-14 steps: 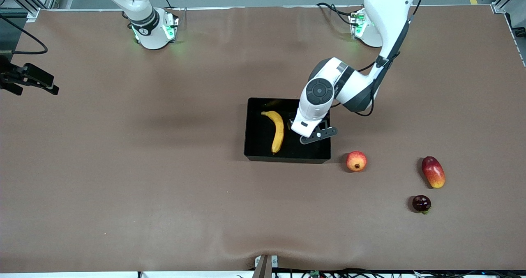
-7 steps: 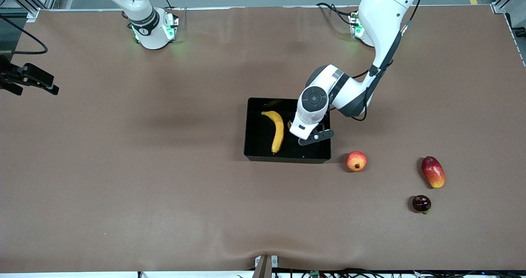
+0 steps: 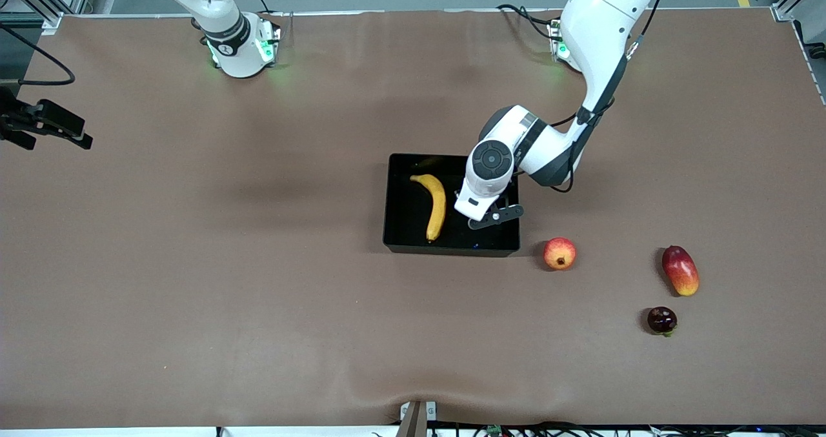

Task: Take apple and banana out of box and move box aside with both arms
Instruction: 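Lift the apple out of the box and carry it toward the mango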

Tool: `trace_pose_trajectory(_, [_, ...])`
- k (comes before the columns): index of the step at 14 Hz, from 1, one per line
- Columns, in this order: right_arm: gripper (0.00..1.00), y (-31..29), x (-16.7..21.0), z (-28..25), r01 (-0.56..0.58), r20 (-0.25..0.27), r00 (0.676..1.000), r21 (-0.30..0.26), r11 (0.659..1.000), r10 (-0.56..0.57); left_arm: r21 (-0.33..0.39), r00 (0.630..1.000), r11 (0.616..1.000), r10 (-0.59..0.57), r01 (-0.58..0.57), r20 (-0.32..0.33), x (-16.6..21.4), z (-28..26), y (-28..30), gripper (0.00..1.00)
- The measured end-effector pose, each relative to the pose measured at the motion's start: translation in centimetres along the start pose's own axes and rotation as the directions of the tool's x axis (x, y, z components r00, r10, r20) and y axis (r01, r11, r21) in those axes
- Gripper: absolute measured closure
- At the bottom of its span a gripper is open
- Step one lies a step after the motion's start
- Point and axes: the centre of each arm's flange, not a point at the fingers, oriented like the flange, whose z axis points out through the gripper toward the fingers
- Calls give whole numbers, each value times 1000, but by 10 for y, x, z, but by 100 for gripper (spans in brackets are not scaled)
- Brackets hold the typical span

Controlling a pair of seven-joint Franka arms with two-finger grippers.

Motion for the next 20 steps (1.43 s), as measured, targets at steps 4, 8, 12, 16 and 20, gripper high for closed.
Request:
trace_pose_trajectory(4, [0, 0, 0, 0, 0, 0, 1000, 0, 1000, 0, -44, 999, 999, 0, -2, -40, 7, -31, 10, 25])
trace_pose_trajectory(8, [0, 0, 0, 0, 0, 0, 1000, 0, 1000, 0, -69, 997, 998, -12, 6, -82, 12, -101, 8, 25])
trace_pose_trajectory(12, [0, 0, 0, 0, 0, 0, 1000, 0, 1000, 0, -73, 993, 997, -8, -1, -121, 29, -167, -31, 25])
trace_pose_trajectory(16, [0, 0, 0, 0, 0, 0, 1000, 0, 1000, 0, -42, 993, 998, 42, -47, -110, 67, -201, -101, 25])
trace_pose_trajectory(20, [0, 0, 0, 0, 0, 0, 1000, 0, 1000, 0, -19, 994, 996, 80, -82, -70, 102, -196, -158, 25])
